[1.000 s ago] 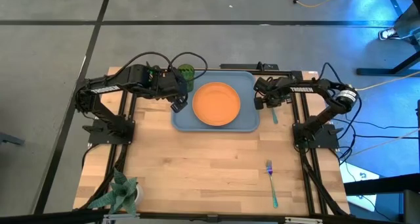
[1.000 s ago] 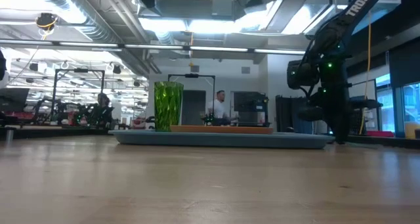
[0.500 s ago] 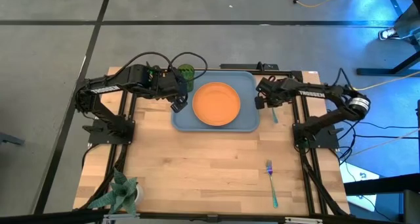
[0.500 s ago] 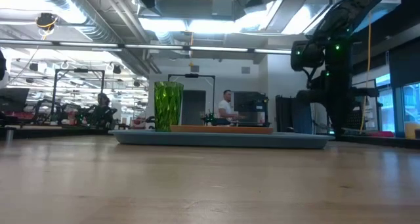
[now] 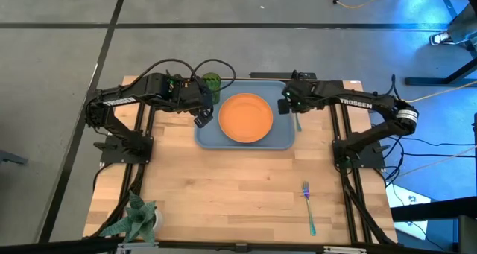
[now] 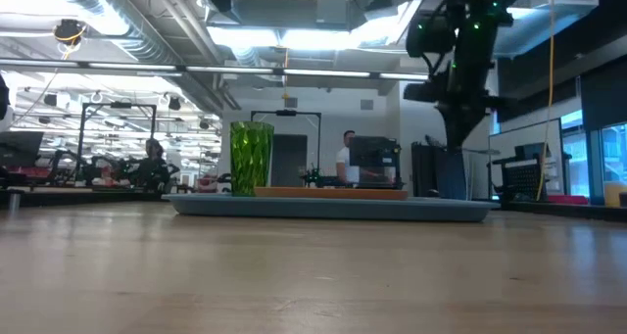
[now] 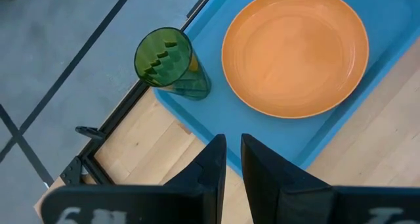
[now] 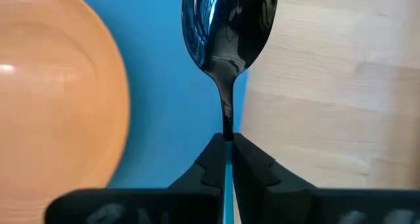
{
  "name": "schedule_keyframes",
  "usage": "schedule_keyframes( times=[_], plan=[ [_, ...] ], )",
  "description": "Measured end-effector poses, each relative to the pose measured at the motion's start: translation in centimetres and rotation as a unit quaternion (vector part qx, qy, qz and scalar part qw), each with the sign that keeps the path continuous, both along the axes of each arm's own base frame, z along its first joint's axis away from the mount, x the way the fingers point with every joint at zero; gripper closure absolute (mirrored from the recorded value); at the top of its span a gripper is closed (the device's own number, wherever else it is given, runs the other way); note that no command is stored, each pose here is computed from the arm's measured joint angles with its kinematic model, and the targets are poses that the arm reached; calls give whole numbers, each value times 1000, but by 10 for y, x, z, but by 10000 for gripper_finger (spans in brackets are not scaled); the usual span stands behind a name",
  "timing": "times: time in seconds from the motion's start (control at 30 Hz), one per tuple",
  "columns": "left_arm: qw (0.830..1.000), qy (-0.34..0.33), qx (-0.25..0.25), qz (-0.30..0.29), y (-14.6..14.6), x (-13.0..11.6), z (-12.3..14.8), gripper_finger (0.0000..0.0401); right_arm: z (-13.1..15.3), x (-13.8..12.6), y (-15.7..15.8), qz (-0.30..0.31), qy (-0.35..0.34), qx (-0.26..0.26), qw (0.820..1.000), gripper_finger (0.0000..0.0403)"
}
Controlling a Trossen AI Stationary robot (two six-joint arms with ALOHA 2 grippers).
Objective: Pick and place plate/cup/fork/spoon on tray
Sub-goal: Put the blue spoon on the blue tray
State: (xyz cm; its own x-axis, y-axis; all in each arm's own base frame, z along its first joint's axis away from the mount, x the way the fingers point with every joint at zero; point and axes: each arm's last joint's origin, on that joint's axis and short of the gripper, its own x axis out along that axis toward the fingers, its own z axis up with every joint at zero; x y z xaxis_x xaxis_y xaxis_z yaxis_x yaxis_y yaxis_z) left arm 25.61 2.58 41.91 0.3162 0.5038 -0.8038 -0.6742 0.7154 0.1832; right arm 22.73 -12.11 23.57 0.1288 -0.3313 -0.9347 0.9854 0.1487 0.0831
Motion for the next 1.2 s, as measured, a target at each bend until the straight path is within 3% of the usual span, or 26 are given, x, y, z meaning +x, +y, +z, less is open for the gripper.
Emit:
schedule_keyframes(
  times=[0.17, 0.8, 1.2],
  plan=[
    [1000, 1, 1, -2, 0, 0, 0, 360, -4, 15, 4, -13, -5, 7, 1000, 386],
    [1000, 16, 9, -24, 0, 0, 0, 360, -69, 65, -10, -25, -32, 36, 999, 386],
    [1000, 16, 6, -26, 0, 0, 0, 360, -90, 67, -25, -31, -18, 38, 999, 386]
  ],
)
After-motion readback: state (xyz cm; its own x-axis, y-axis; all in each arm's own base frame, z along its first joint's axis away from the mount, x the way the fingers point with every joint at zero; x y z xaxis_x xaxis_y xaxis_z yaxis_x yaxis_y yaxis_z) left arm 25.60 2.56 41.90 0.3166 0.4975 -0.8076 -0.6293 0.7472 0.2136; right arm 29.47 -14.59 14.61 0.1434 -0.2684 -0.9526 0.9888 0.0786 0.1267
